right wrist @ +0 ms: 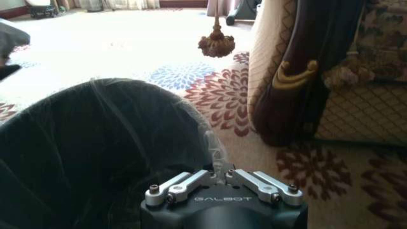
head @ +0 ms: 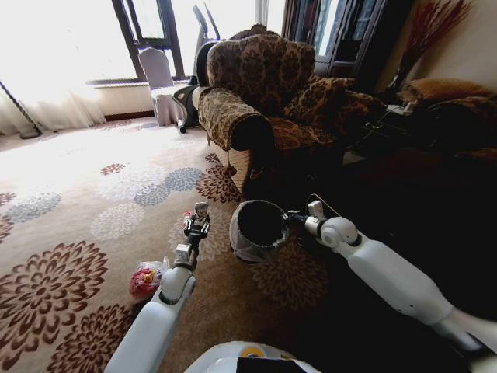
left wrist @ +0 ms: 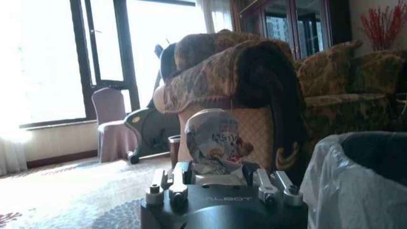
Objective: Pick up the trash from the ground and place it into the trash bin.
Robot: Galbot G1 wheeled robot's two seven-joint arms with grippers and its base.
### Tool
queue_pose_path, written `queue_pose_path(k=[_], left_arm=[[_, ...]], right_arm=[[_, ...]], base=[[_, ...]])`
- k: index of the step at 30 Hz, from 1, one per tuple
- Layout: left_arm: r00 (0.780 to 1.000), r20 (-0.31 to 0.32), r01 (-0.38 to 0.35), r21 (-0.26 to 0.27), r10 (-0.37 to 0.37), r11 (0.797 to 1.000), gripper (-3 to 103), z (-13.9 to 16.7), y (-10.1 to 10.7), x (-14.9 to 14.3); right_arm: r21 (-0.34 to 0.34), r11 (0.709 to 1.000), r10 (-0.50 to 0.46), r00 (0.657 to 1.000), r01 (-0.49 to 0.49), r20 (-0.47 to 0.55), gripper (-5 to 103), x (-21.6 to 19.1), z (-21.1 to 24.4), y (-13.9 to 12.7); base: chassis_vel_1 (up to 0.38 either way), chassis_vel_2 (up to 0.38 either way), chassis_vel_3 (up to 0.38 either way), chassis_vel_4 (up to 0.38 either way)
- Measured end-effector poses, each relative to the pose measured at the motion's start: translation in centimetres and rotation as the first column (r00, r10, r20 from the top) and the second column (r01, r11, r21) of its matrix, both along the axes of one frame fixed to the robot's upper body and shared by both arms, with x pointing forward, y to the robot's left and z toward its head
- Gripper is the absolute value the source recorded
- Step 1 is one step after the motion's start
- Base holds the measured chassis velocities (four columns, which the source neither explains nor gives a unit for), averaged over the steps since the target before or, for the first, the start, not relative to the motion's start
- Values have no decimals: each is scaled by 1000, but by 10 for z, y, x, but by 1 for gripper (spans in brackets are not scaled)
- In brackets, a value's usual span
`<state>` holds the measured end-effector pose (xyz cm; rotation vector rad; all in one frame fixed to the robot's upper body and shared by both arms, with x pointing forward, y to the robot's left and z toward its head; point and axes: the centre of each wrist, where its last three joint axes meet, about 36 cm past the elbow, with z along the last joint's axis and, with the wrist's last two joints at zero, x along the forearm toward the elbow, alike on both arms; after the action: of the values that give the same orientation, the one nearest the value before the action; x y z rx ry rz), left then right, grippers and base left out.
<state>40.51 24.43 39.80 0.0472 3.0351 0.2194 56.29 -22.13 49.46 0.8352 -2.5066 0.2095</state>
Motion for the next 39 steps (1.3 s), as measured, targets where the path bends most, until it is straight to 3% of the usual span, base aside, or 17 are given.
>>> queue_pose_path(k=[3,12,15,21,28,30,34,37,39], left_arm=[[999,38,6,8,-7,1000,49,15,4,2],[993,107,42,-7,-41,999,49,45,0,-1],[987,123,109,-39,-103,993,49,56,-14,3],[970,98,227,-32,-223,973,49,50,-35,4],[954,46,297,-6,-296,955,46,22,-46,5],[953,46,301,1,-301,954,51,20,-47,5],[955,44,294,14,-295,956,72,15,-48,9],[957,44,287,15,-287,958,78,14,-48,10],[963,48,265,12,-265,964,89,14,-47,11]], right_arm=[[-17,1000,13,1000,-13,-2,1,26,-1,27],[-21,998,66,997,-66,-37,1,37,-9,70],[-10,994,104,994,-105,-36,1,29,-4,86],[-3,989,150,988,-150,-24,1,21,3,101],[8,984,180,984,-180,-1,1,19,19,109],[13,983,184,983,-184,-1,1,18,22,109],[16,982,186,983,-186,5,1,17,28,106],[15,983,183,983,-183,5,1,17,28,105],[15,984,180,984,-180,7,1,18,29,104]], base=[[0,0,0,0],[0,0,0,0],[0,0,0,0],[0,0,0,0],[0,0,0,0],[0,0,0,0],[0,0,0,0],[0,0,0,0],[0,0,0,0]])
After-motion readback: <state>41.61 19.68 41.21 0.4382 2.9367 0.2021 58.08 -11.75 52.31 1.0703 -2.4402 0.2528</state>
